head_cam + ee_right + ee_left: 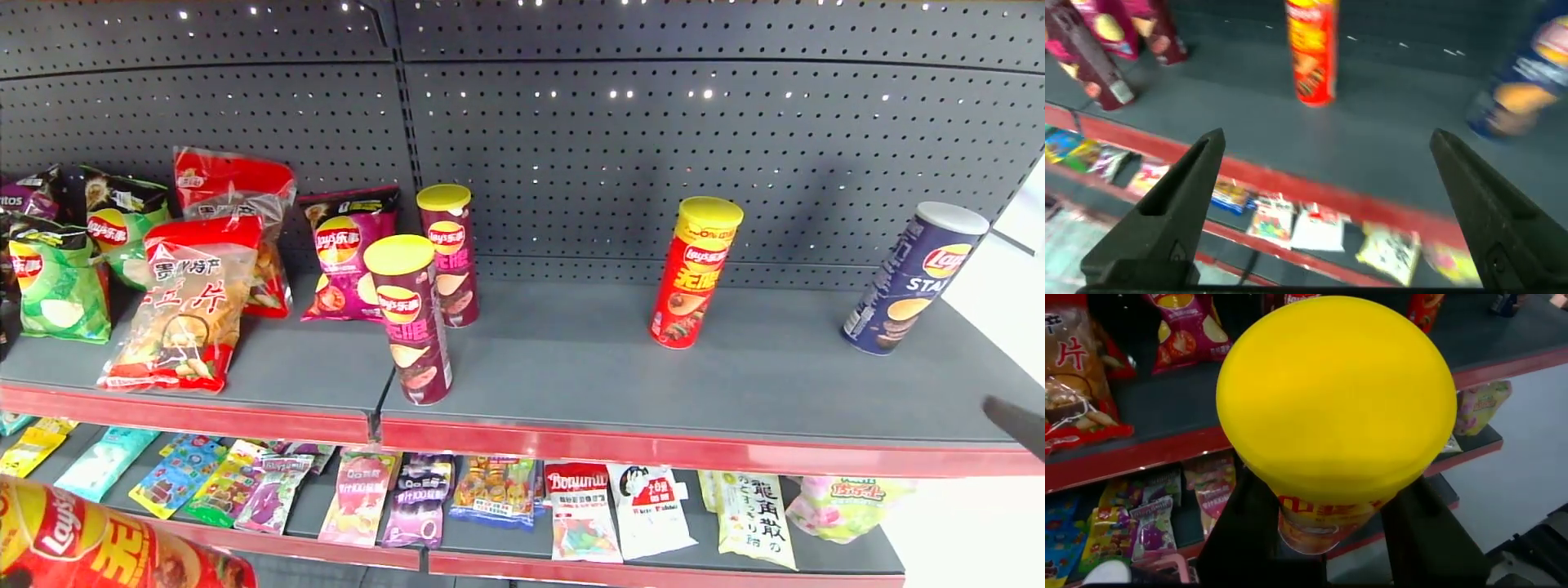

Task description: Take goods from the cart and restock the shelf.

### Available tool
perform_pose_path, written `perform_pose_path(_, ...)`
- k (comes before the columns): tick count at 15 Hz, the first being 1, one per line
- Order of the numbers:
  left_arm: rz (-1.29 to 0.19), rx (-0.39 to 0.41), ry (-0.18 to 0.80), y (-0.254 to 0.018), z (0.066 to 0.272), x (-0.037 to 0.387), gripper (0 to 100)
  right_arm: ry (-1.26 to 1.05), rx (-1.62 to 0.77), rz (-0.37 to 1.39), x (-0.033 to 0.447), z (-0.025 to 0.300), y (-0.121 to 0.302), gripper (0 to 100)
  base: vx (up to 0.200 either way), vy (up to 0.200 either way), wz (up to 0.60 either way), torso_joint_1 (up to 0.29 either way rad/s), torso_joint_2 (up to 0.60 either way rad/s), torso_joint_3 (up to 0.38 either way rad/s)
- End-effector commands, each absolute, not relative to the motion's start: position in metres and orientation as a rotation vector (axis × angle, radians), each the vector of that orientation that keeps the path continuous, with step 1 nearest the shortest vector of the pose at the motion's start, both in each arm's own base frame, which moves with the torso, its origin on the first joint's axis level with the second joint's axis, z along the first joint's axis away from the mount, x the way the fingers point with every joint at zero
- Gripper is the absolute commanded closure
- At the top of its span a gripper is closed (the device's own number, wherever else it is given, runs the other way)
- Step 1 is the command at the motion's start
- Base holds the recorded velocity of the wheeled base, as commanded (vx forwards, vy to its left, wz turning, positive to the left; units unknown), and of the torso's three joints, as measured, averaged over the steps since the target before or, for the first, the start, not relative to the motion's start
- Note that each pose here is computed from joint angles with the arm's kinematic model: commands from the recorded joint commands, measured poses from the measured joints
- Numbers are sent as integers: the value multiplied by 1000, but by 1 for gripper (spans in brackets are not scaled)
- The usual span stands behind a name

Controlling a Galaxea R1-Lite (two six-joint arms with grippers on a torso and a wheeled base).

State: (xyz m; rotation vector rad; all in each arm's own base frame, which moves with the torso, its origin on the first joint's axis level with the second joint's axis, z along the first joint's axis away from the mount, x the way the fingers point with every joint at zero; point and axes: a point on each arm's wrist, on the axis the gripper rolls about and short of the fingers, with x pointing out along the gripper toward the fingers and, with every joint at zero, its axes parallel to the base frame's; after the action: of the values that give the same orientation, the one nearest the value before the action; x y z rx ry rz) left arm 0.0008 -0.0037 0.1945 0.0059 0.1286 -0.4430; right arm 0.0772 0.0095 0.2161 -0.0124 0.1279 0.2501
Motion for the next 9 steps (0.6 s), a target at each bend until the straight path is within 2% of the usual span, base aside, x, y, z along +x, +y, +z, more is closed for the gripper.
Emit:
perform_pose_path(1, -448, 3, 164, -6, 196, 8, 100, 249, 0, 427, 185, 206, 30, 0, 0, 0, 0, 0, 0, 0)
perform_pose_path(5, -441, 4, 175, -6, 195, 10, 100, 305, 14, 582, 218, 188, 45, 0, 0, 0, 0, 0, 0, 0)
perform_pose_path(9, -441, 5, 184, -7, 195, 12, 100, 312, 2, 609, 255, 173, 55, 0, 0, 0, 0, 0, 0, 0)
